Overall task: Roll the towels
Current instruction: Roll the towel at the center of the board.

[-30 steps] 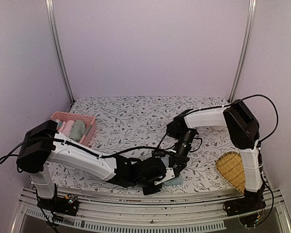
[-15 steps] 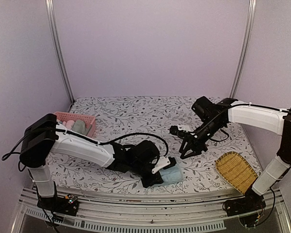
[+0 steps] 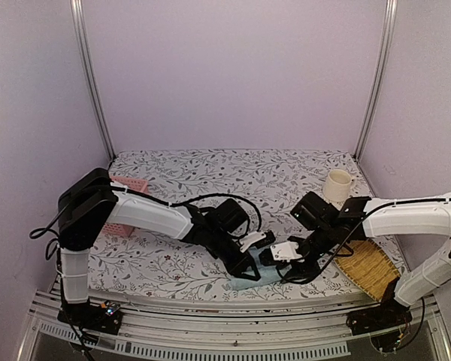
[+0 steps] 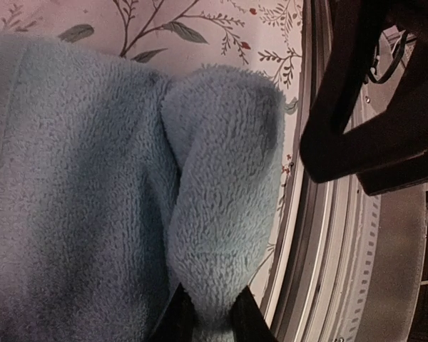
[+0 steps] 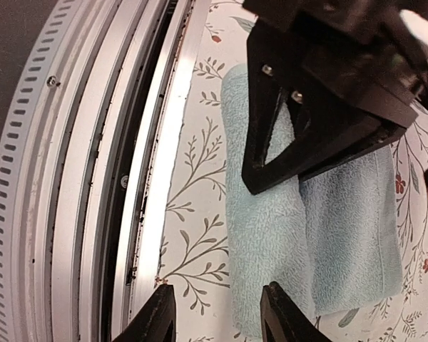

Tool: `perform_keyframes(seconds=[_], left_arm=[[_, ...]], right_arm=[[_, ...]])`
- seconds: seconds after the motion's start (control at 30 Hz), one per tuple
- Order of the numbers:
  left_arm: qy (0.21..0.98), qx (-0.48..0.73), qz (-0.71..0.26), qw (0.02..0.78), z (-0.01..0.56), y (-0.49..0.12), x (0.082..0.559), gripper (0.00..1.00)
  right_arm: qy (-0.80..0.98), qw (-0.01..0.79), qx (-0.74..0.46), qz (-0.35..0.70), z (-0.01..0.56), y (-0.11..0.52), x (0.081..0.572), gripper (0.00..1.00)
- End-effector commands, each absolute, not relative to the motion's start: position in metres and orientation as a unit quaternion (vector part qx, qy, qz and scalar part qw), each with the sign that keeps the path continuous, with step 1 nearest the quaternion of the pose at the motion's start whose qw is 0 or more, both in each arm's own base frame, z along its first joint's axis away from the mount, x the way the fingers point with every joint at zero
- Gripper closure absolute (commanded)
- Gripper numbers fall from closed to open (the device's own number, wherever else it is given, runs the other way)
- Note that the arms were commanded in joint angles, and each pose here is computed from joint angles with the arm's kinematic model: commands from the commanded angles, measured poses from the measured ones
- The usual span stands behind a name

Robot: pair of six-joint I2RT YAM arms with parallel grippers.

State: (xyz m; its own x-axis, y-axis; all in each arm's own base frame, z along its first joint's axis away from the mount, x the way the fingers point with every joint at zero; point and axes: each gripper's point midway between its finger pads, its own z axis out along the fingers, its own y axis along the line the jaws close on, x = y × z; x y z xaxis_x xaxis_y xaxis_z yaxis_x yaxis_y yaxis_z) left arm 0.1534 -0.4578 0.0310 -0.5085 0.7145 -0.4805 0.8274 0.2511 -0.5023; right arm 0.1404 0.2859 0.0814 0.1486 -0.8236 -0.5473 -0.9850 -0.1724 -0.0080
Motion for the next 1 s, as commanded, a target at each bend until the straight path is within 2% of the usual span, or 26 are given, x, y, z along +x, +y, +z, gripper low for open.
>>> perform_keyframes(seconds=[0.0, 0.33, 0.43, 0.57, 0.67, 0.7, 0.77, 0.83, 0.97], left_arm=[[0.822, 0.458, -0.338, -0.023, -0.013, -0.428, 0.134, 0.88], [0.829, 0.448, -0.333, -0.025, -0.018, -0.425, 0.142, 0.88], [0.836, 0.442, -0.324, -0.021, -0.020, -0.423, 0.147, 0.87], [0.836, 0.439, -0.330, -0.009, -0.012, -0.424, 0.151, 0.80], [0.833, 0.441, -0.333, 0.030, 0.004, -0.425, 0.158, 0.62], [0.831, 0.441, -0.337, 0.048, 0.011, -0.423, 0.159, 0.60], [0.827, 0.437, -0.342, 0.088, 0.028, -0.417, 0.162, 0.57], [0.825, 0.430, -0.342, 0.128, 0.041, -0.410, 0.166, 0.55], [0.817, 0.418, -0.342, 0.201, 0.064, -0.395, 0.170, 0.52]], right_arm=[[0.602, 0.242, -0.746, 0.149, 0.079, 0.297, 0.161, 0.56], [0.603, 0.207, -0.760, 0.121, 0.045, 0.303, 0.156, 0.53], [0.604, 0.190, -0.765, 0.120, 0.035, 0.301, 0.152, 0.57], [0.614, 0.158, -0.765, 0.114, 0.018, 0.295, 0.150, 0.69], [0.617, 0.133, -0.765, 0.129, 0.012, 0.291, 0.141, 0.77], [0.618, 0.124, -0.762, 0.144, 0.013, 0.292, 0.138, 0.79], [0.623, 0.108, -0.754, 0.177, 0.019, 0.294, 0.133, 0.80], [0.633, 0.086, -0.742, 0.205, 0.021, 0.293, 0.132, 0.86], [0.656, 0.032, -0.709, 0.259, 0.021, 0.291, 0.137, 0.86]])
